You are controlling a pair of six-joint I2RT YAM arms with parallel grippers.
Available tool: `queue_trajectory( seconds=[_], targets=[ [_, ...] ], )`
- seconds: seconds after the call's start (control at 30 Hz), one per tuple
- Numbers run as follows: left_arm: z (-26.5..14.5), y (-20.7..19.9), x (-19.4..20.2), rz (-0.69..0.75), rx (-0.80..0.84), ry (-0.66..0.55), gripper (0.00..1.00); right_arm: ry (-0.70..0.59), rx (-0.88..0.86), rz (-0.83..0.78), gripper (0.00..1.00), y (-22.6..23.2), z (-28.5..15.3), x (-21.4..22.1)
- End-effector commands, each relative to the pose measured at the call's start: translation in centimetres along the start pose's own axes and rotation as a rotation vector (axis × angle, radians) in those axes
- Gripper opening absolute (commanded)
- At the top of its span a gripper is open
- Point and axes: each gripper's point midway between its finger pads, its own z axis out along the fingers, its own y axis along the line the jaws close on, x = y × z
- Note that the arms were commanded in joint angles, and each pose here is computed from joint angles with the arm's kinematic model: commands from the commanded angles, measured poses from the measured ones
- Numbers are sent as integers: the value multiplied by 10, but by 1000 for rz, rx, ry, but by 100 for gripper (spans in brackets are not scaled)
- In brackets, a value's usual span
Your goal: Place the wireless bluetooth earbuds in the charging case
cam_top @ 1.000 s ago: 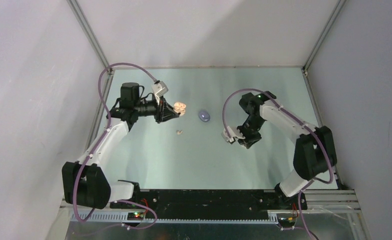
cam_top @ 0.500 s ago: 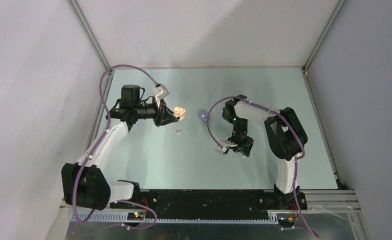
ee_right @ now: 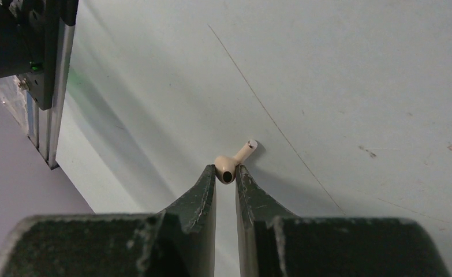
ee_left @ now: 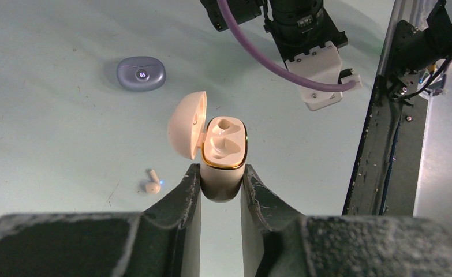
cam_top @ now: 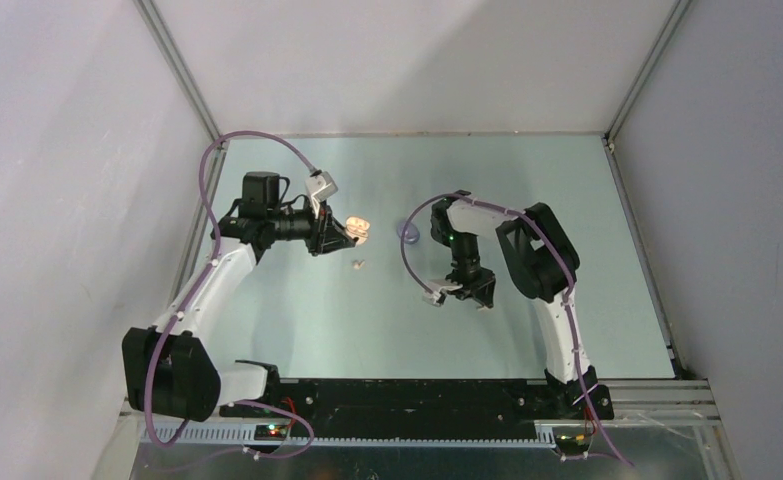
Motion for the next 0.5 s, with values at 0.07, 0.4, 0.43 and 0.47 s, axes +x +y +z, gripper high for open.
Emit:
queue_trajectory(
  seconds=[0.07,0.4,0.43,0.47],
  targets=[
    [-4,-1,-20,64,-1,-36,0,15,36,39,25,-13,-14,3],
    [0,3,-24,51,14,-38,0,-236,297,287,47,-41,-85,-8],
    [0,3,-25,51,15,-39,0,-293,336,320,47,-39,-95,-11],
    [0,3,-25,50,14,-39,0,-334,369,407,46,-40,-101,-12]
  ],
)
